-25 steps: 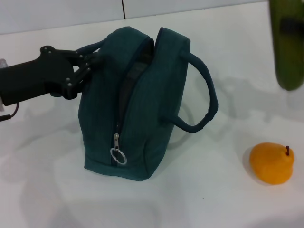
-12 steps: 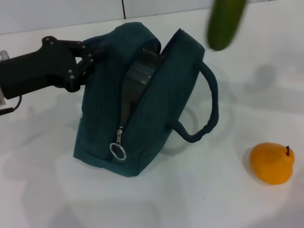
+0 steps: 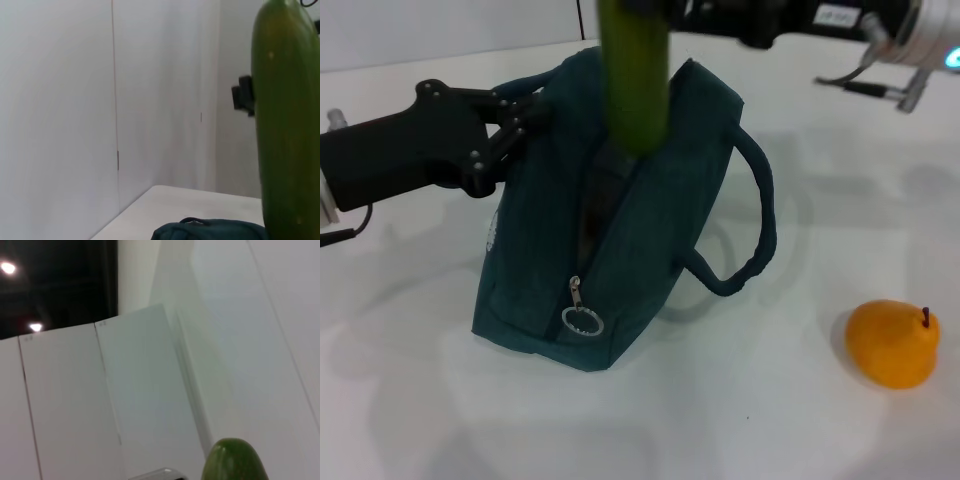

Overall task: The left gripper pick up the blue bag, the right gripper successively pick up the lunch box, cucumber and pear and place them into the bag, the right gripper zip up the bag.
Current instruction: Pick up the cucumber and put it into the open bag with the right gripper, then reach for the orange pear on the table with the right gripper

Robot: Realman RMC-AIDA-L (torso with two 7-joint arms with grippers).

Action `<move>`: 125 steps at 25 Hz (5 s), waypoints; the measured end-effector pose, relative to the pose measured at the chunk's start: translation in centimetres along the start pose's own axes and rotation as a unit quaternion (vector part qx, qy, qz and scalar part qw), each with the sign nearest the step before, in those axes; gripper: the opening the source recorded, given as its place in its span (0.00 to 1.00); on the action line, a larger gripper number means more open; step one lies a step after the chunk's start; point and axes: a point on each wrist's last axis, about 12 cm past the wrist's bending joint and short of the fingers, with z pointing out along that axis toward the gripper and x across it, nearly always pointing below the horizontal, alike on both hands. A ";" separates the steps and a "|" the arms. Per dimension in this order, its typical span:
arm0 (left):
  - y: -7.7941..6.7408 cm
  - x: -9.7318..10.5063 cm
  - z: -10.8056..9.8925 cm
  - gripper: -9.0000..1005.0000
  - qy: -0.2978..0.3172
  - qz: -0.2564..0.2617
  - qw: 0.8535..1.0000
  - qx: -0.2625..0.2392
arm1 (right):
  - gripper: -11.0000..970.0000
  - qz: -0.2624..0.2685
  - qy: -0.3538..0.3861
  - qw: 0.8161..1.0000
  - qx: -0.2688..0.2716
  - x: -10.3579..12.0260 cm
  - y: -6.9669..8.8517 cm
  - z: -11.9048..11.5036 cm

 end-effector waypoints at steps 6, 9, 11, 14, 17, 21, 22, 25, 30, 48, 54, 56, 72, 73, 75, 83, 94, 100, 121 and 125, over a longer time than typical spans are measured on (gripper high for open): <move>0.0 0.0 0.1 0.05 0.000 0.002 1.000 0.001 | 0.65 0.011 -0.005 1.000 -0.009 2.2 0.0 1.2; 0.0 0.0 0.1 0.05 0.000 0.002 1.000 0.001 | 0.65 -0.008 0.007 1.000 -0.007 3.0 0.2 1.3; 0.0 0.0 0.1 0.05 0.001 0.002 1.000 0.001 | 0.65 -0.019 0.023 1.000 0.002 3.6 0.1 1.3; 0.0 0.1 0.1 0.05 0.001 0.002 1.000 0.001 | 0.65 -0.028 0.041 0.999 0.020 4.3 -0.2 1.0; 0.0 0.1 0.2 0.05 0.002 0.003 1.000 0.001 | 0.66 -0.033 0.057 0.998 0.024 5.1 0.0 0.9; 0.0 0.0 0.2 0.05 0.002 0.003 1.000 0.001 | 0.68 -0.032 0.075 0.996 0.036 5.8 -0.1 0.7; 0.0 0.0 0.2 0.05 0.002 0.003 1.000 0.001 | 0.69 -0.031 0.077 0.996 0.039 5.9 -0.1 0.7; 0.0 0.0 0.2 0.05 0.002 0.003 1.000 0.001 | 0.71 -0.029 0.077 0.996 0.043 6.1 0.0 0.3; 0.1 0.0 0.2 0.05 0.001 0.003 1.000 -0.001 | 0.74 -0.026 0.070 0.996 0.055 6.2 -0.1 0.0; -0.2 1.6 -0.7 0.05 -0.004 -0.008 1.000 -0.016 | 0.88 -0.098 0.021 0.992 0.070 6.6 8.1 -11.9; -0.4 2.5 -1.0 0.05 0.000 -0.007 1.000 -0.022 | 0.88 -0.130 -0.045 0.973 0.187 9.8 13.6 -17.7; -0.4 2.7 -0.9 0.05 0.001 -0.008 1.000 -0.023 | 0.88 -0.145 -0.061 0.961 0.228 11.6 14.9 -18.1; -0.3 3.8 -0.3 0.05 -0.008 -0.002 1.000 -0.029 | 0.85 -0.135 -0.042 0.913 0.383 19.0 18.8 -16.4; -0.3 3.8 -0.3 0.05 -0.008 -0.002 1.000 -0.029 | 0.85 -0.136 -0.038 0.912 0.386 19.1 18.9 -16.6; -0.4 3.9 -0.3 0.05 -0.007 0.001 1.000 -0.028 | 0.85 -0.136 -0.025 0.907 0.397 19.4 19.2 -16.8; -0.6 4.3 -0.3 0.05 -0.006 0.002 1.000 -0.028 | 0.83 -0.126 -0.007 0.894 0.429 20.3 20.0 -17.2; -0.5 4.2 0.0 0.05 -0.007 0.001 1.000 -0.024 | 0.81 -0.130 0.008 0.897 0.423 20.7 20.3 -16.9; -0.4 4.0 0.2 0.05 -0.009 0.003 1.000 -0.023 | 0.71 -0.134 0.016 0.893 0.430 21.0 20.3 -16.8; -0.1 3.8 0.6 0.05 -0.012 0.007 1.000 -0.027 | 0.50 -0.134 0.024 0.888 0.439 21.3 20.4 -16.8; -0.2 3.8 0.7 0.05 -0.014 0.006 1.000 -0.026 | 0.44 -0.133 0.026 0.887 0.442 21.4 20.5 -16.8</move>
